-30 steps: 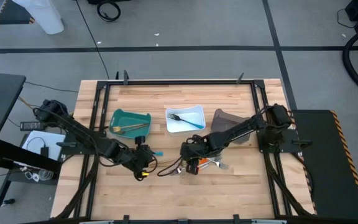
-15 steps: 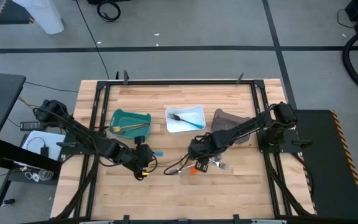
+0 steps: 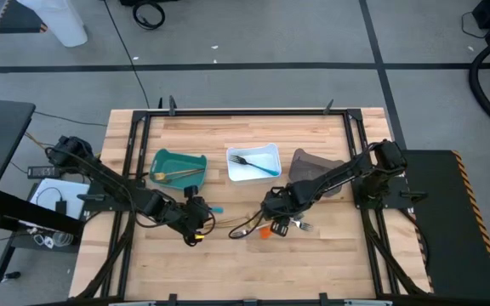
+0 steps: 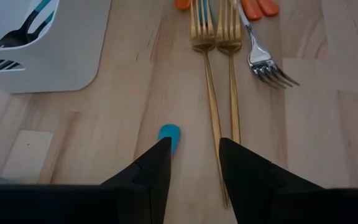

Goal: Sort silverware by color (type)
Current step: Put the orange fork into the black bin

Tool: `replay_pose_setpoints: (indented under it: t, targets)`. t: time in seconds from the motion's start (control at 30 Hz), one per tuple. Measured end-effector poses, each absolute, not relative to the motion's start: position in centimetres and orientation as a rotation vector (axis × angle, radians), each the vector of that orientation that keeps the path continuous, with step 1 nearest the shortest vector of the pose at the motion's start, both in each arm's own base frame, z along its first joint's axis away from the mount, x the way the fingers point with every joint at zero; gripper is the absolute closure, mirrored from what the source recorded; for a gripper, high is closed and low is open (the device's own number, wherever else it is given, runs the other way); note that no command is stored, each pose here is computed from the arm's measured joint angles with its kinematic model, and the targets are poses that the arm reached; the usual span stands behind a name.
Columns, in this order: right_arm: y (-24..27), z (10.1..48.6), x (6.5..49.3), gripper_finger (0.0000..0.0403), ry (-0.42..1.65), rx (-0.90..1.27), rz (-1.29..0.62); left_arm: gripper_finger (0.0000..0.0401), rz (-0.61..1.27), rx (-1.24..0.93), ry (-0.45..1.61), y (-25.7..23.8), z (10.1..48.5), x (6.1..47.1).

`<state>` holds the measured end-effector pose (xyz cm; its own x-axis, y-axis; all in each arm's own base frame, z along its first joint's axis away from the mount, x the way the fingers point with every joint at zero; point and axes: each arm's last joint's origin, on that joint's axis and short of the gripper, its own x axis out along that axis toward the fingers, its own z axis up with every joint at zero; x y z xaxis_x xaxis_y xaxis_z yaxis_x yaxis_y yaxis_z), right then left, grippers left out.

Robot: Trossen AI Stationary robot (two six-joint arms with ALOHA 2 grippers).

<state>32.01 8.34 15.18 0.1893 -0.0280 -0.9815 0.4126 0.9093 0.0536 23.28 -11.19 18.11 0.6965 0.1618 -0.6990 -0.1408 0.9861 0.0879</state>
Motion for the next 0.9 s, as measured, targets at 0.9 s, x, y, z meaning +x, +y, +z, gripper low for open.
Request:
replay_pose_setpoints:
  t: [0.9]
  targets:
    - [8.63,14.87,31.85,0.0311,1.355,0.345,-0.290,0.0257,0.180,0.018,0.667,-11.66,19.03,23.75]
